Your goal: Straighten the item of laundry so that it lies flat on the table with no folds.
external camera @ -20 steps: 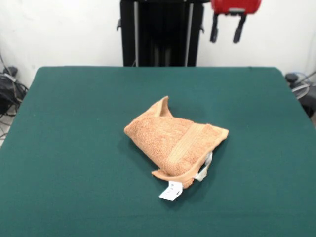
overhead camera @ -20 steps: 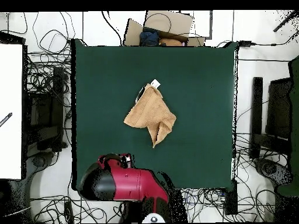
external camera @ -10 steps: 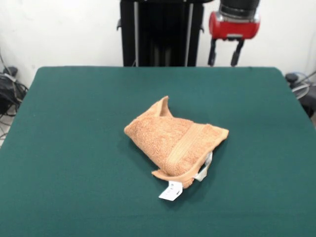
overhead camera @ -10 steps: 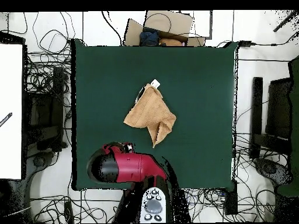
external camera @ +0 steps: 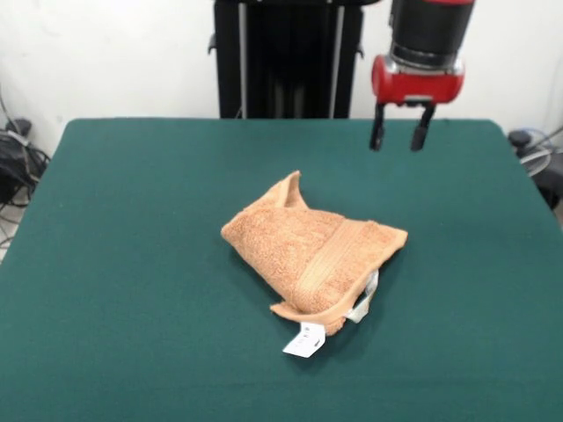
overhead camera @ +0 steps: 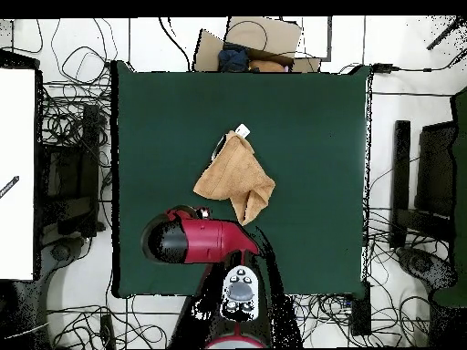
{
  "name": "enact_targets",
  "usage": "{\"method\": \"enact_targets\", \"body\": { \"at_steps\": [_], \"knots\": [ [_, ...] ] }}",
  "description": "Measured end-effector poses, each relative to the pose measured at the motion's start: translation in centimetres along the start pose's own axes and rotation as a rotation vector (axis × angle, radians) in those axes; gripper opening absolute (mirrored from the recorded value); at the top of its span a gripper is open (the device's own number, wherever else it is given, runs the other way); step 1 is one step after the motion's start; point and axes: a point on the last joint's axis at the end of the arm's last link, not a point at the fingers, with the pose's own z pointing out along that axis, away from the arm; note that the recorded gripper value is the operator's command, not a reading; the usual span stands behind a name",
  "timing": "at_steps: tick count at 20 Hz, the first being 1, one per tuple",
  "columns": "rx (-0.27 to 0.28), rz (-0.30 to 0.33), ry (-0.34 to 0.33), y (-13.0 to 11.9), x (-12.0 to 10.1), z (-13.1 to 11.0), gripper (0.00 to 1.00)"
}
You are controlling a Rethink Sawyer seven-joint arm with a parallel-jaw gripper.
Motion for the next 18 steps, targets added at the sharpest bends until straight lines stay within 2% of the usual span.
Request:
{"method": "enact_targets", "body": {
  "at_steps": [10, 18],
  "knots": [
    [0.021, 0.002, -0.027, -1.2, -3.2, 2.4, 1.0],
    [0.027, 0.0, -0.035, -1.5, -4.5, 3.7, 1.0]
  ]
}}
